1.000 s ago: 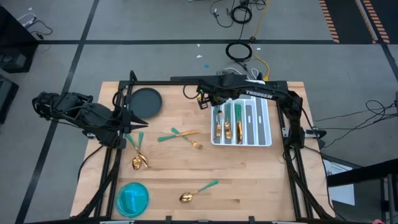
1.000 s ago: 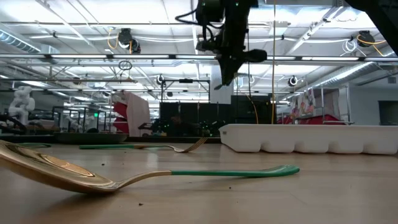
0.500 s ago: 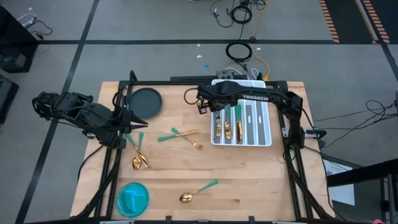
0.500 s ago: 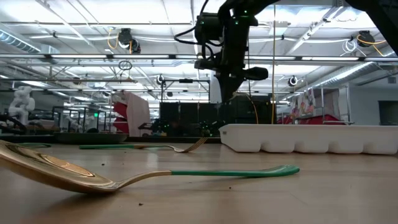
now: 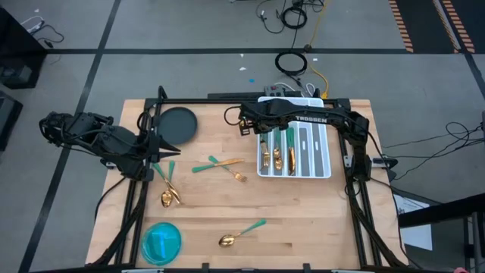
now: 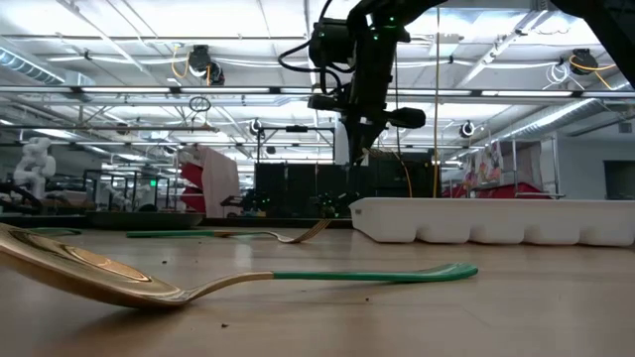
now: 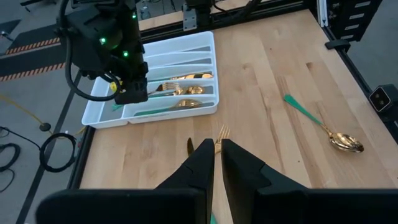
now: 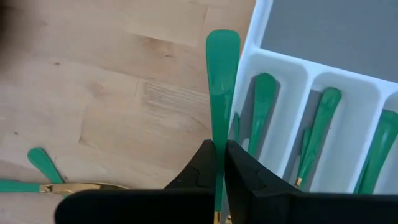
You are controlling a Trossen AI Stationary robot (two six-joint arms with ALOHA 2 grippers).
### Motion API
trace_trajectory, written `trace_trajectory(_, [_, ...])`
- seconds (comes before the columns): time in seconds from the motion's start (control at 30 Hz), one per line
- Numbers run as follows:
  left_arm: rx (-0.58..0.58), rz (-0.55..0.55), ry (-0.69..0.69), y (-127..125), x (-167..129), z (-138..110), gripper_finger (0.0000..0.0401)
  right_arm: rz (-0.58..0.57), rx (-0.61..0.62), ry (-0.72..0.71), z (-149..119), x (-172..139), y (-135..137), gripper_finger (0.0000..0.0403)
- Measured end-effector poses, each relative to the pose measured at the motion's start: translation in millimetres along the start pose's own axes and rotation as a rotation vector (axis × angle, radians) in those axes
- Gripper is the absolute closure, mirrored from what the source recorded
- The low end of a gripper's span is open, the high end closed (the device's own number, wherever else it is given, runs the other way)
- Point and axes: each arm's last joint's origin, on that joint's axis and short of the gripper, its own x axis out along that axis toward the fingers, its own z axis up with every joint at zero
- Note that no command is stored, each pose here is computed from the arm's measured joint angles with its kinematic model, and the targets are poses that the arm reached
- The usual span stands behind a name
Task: Sort silverware
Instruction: Put the green fork into the white silverware organizer
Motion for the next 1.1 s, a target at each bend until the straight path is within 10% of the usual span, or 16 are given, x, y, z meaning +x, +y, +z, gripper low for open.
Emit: trace_trajectory(1.1, [0.003,0.000,0.012,0,0,-1,0.0362,0.000,0.085,0.038,-21,51,-18,0.0403])
